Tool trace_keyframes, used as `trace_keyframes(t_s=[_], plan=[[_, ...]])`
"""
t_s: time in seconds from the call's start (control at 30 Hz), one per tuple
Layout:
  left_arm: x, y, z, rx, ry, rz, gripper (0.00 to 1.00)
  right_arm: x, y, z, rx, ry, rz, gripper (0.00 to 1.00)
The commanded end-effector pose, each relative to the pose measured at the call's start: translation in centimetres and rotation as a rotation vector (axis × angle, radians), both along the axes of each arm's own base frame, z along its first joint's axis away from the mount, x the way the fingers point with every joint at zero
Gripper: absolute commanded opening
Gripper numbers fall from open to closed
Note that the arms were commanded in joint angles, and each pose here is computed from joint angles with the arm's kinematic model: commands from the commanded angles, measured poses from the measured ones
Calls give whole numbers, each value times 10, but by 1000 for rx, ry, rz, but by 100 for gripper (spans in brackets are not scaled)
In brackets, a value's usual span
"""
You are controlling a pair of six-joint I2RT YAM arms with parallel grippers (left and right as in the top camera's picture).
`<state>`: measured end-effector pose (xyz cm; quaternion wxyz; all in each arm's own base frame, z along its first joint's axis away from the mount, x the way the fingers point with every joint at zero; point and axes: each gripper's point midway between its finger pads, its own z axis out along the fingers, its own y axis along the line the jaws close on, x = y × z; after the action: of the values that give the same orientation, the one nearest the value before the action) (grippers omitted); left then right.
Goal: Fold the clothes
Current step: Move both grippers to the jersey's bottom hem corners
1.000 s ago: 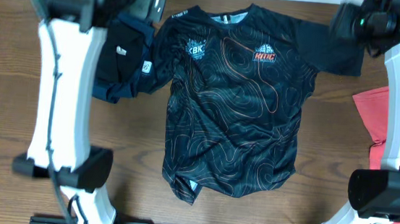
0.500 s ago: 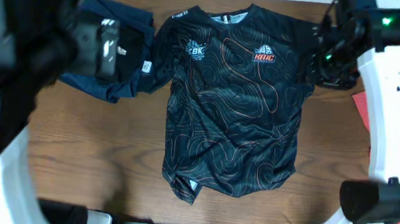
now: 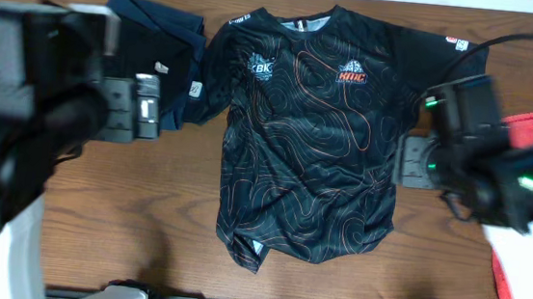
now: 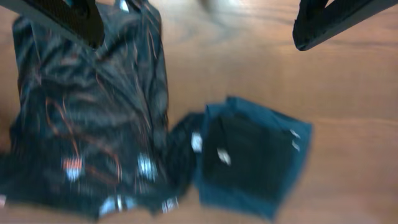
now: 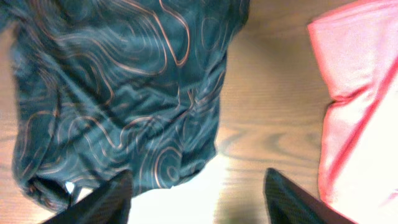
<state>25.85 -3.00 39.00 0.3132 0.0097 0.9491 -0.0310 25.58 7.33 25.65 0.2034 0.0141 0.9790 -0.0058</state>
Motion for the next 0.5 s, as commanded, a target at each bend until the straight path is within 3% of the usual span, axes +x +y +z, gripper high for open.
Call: trace_keyframes(t_s=[0.0,0.2,0.47], plan=[[-15,-13,-50,-60,240,-28,98,-13,17,-69,82,192,-27,57],[-24,-31,-126,-136,519,-61,98,-44,26,-152,134,385,-76,49],[-43,-61,-212,-303,736,-111,98,-73,41,-181,226,509,-54,42]])
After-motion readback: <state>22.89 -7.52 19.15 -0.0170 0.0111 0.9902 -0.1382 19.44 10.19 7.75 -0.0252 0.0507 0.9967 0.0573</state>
